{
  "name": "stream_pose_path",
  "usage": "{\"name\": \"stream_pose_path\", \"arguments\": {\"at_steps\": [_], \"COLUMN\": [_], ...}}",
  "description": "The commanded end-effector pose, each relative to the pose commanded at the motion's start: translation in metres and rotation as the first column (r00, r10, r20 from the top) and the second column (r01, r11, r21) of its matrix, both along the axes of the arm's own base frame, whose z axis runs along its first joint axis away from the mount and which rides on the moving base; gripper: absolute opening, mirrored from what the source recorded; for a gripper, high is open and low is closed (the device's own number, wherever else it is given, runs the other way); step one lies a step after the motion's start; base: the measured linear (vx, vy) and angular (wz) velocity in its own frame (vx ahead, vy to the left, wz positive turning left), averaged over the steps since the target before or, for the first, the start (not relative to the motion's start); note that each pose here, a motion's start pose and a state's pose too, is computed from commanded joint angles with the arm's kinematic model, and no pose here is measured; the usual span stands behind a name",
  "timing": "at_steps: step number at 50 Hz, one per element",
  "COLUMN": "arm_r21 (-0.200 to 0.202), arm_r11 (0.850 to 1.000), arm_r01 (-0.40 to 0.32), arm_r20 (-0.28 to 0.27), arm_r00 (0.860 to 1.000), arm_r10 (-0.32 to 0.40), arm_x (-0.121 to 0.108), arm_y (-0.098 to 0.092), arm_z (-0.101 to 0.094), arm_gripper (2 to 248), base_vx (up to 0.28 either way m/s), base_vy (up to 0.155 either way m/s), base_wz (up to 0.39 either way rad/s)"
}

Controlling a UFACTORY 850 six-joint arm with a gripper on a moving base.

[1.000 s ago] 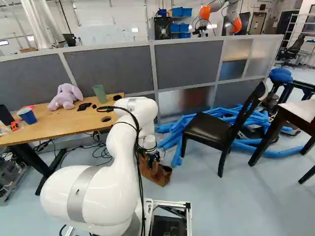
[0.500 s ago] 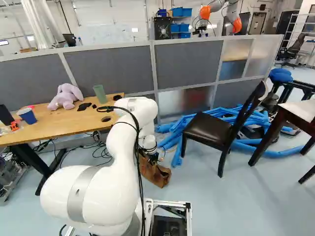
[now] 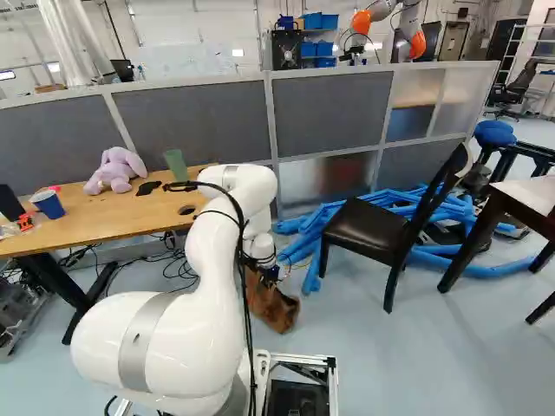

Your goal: Pick up the bag on the ground and place it on the table

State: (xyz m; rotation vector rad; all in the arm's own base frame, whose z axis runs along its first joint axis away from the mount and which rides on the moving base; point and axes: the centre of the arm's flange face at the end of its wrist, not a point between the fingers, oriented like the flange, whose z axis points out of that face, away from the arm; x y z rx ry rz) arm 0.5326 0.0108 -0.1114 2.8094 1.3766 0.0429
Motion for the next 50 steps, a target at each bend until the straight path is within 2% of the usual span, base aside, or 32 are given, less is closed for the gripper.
{"name": "stream_pose_path", "arguments": {"at_steps": [50], "arm_r21": [0.000], "arm_r11": [1.000], "arm_r01": [0.000], "arm_r20": [0.022], "arm_r00": [1.000], "arm_r10": [0.000], "arm_x": [-0.004], "arm_y": [0.000], "arm_z": [0.076], "arm_gripper": [18], "base_vx": [0.000], "base_vy": [0.000], "base_wz": [0.000]}}
